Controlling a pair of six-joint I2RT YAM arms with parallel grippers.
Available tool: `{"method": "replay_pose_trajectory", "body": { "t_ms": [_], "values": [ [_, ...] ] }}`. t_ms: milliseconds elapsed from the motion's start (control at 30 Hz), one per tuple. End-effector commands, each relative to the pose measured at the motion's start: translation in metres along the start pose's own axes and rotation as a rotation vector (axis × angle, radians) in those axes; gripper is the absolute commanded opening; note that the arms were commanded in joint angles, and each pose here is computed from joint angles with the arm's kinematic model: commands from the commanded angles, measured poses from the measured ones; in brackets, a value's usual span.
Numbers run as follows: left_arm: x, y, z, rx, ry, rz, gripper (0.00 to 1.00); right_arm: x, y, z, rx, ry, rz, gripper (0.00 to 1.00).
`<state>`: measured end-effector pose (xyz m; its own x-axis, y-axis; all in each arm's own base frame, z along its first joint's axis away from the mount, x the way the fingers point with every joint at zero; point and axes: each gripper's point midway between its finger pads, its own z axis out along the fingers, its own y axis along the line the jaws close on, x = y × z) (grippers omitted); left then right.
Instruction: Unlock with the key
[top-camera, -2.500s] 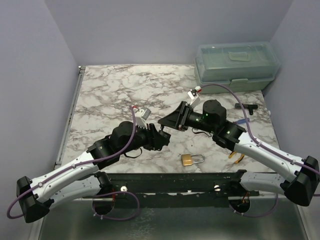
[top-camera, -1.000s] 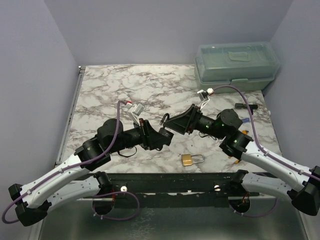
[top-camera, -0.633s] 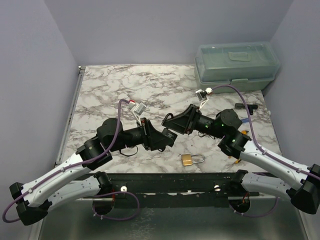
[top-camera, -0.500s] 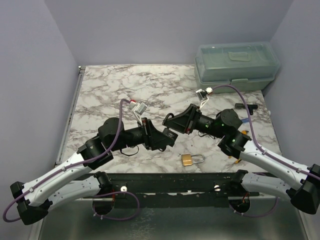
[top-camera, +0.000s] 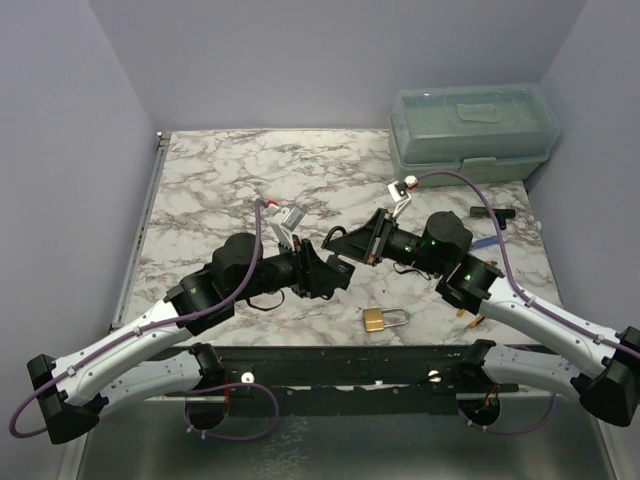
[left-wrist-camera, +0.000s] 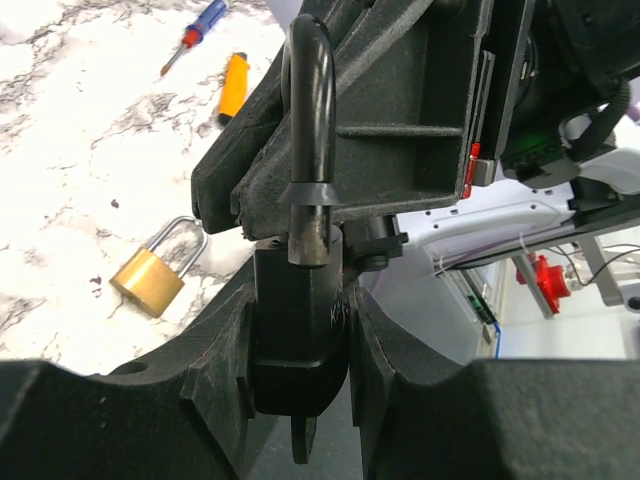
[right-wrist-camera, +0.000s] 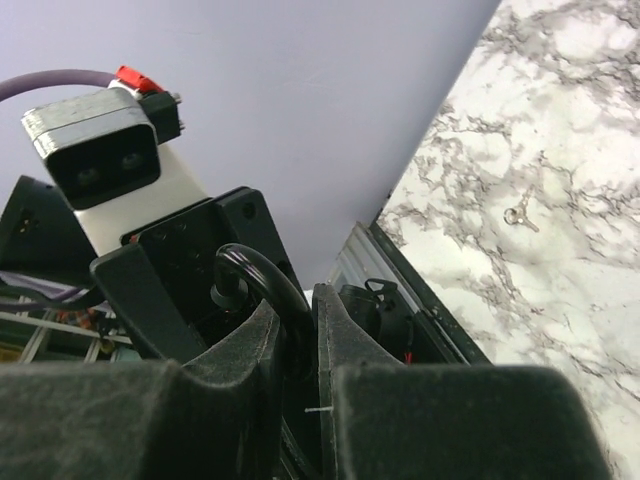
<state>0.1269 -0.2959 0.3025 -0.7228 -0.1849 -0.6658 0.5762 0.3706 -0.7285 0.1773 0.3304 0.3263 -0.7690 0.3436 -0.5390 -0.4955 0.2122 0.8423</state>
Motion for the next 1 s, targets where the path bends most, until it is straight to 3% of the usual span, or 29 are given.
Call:
{"method": "replay_pose_trajectory", "body": {
  "t_ms": [0,67,200,367,433,667,967],
  "values": [
    [-0.018,0.005,0.001,-0.040,-0.082,0.038,0.00,-0.006,-0.002,0.002,0.044,-0.021,0.010,0.00],
    [-0.014,0.011,0.002,-0.055,-0.077,0.037,0.09,-0.007,-0.005,0.002,0.056,-0.030,0.012,0.00],
    [0.000,0.019,0.003,-0.068,-0.022,0.041,0.54,-0.010,-0.024,0.004,0.151,-0.059,0.048,0.00],
    [0.017,0.038,-0.011,-0.147,0.039,0.068,0.88,-0.014,-0.047,0.007,0.256,-0.093,0.078,0.00],
    [0.016,0.042,-0.023,-0.195,0.067,0.112,0.98,-0.023,-0.057,0.008,0.317,-0.105,0.058,0.00],
    [0.018,0.064,-0.061,-0.375,0.152,0.232,0.99,-0.051,-0.094,0.020,0.404,-0.108,0.043,0.00],
    [0.006,0.068,-0.078,-0.398,0.069,0.291,0.99,-0.016,-0.187,0.040,0.624,-0.007,0.151,0.00]
  ]
}}
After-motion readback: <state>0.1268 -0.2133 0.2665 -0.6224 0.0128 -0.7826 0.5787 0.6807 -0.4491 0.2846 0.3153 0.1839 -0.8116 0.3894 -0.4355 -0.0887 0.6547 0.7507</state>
